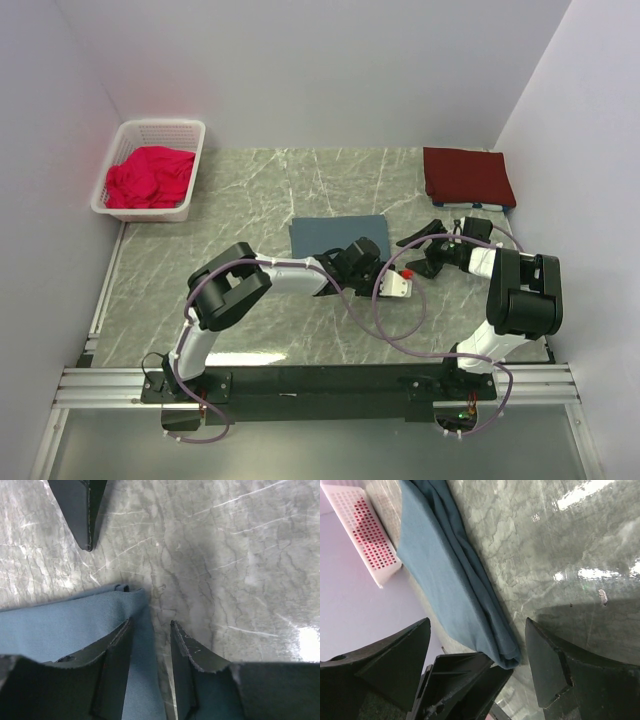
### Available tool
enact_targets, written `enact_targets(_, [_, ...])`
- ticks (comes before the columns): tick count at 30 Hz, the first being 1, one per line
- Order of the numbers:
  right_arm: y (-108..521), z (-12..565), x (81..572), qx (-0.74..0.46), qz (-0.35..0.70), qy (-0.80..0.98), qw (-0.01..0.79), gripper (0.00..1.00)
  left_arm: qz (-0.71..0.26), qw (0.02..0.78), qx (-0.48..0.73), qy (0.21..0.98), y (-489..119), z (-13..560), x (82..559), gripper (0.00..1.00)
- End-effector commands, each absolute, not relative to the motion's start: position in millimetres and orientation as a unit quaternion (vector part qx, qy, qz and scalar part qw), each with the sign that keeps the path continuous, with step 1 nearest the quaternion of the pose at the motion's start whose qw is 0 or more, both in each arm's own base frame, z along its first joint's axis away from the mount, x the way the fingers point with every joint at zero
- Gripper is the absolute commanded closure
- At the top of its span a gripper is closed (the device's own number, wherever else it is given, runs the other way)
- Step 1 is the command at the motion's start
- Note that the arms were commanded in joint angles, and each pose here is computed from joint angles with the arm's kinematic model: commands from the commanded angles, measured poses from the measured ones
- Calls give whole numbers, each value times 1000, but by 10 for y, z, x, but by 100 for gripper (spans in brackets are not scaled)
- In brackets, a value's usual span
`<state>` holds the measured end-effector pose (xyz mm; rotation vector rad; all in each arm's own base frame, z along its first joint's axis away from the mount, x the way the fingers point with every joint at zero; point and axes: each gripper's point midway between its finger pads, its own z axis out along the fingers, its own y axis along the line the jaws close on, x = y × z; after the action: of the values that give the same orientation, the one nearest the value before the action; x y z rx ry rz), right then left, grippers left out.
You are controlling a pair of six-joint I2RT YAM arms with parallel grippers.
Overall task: Fold and stack the t-shirts
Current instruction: Neatly place the folded tshirt to the corner
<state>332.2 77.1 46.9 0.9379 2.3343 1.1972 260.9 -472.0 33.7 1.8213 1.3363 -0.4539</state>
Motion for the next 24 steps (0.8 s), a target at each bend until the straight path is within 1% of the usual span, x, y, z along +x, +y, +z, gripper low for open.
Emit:
enact_targets(1, [761,470,3348,326,430,821,186,18,-184,439,710,519,-4766,681,2749,59])
enact_targets(7, [775,471,3338,324,434,820,184,18,-190,456,709,504,-4792,827,2745,60])
enact_targets(12, [777,463,3338,326,435,819,183,18,-183,459,712,499,-4778,807,2768,60])
enact_targets(14, [787,469,3331,325,436,819,181,18,-186,475,708,488,-4792,910,2763,60])
enact_targets(17, [787,475,3330,324,437,819,183,18,-187,478,705,489,-4830,956,2784,59])
enact_targets(21, [787,453,3326,325,437,819,178,18,-179,474,706,494,-4813,909,2872,59])
enact_targets(24, [790,463,3333,325,438,819,180,18,-177,457,715,499,-4801,763,2881,58])
